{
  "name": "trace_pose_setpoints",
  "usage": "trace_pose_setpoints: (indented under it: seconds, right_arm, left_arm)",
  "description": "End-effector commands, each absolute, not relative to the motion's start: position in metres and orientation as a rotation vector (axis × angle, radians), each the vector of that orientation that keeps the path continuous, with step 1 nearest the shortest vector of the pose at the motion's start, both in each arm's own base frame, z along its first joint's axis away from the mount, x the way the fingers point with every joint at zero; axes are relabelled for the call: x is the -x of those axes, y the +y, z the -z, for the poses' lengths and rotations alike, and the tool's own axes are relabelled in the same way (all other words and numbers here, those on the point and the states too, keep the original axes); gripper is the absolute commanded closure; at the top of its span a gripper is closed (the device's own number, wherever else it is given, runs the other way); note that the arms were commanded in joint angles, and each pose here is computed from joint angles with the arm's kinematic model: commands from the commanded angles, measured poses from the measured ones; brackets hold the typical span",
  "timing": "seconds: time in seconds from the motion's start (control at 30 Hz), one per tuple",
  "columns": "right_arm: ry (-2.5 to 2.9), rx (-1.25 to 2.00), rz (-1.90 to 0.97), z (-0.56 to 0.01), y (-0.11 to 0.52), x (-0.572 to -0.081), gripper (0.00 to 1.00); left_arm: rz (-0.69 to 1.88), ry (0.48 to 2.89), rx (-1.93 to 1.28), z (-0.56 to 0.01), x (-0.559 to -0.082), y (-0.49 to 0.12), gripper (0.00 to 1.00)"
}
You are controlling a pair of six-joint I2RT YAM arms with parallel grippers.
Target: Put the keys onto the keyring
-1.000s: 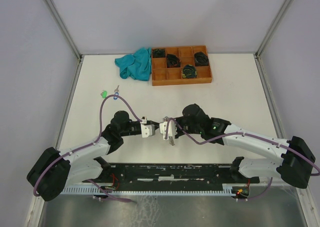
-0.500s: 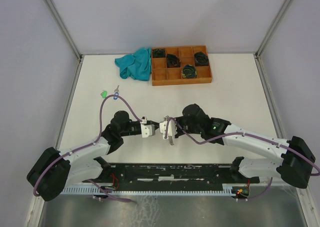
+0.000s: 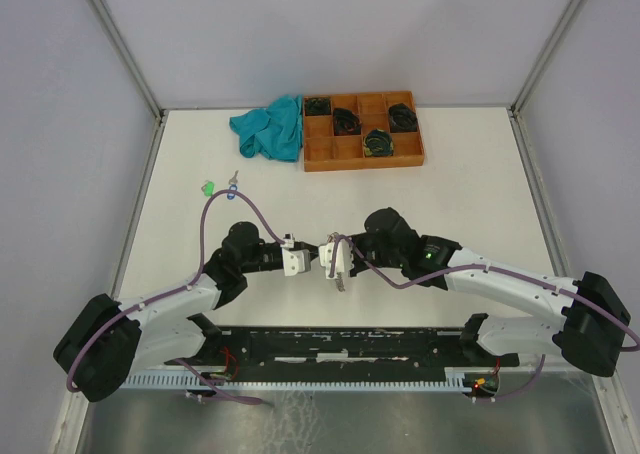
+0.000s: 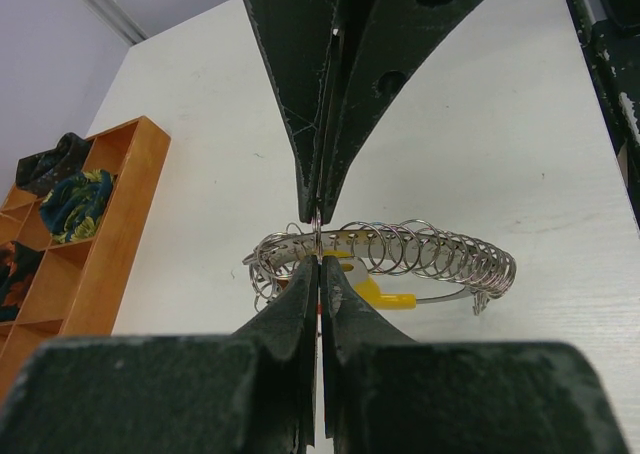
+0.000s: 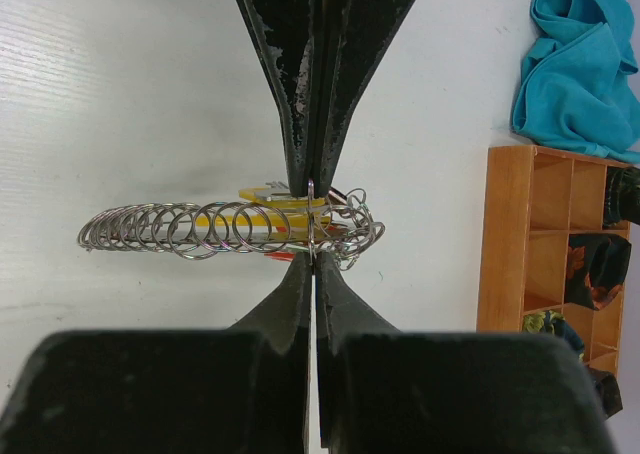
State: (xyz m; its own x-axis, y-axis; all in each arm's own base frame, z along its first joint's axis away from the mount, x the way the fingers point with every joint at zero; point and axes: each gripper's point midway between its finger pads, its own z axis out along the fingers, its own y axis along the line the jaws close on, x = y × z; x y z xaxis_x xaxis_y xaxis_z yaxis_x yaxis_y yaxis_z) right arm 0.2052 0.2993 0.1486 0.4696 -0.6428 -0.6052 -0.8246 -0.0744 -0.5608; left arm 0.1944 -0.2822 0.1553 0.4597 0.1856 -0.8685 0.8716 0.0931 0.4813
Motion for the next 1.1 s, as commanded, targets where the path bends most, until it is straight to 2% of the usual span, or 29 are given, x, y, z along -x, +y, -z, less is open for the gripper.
trace_pose_setpoints:
  seconds: [0.0, 1.07]
  right_arm:
    - [1.186, 1.720, -0.276, -0.1772, 0.3154, -0.2092, 0.99]
    - [1.206, 1.710, -0.249, -0.1773, 0.3105, -0.2117, 0.99]
  left_arm:
    - [0.645, 0.914, -1.392, -0.1813, -0.1987, -0.2902, 0.97]
    - [0.604, 0.933, -1.380, -0.1807, -0.2026, -0.2857, 0.97]
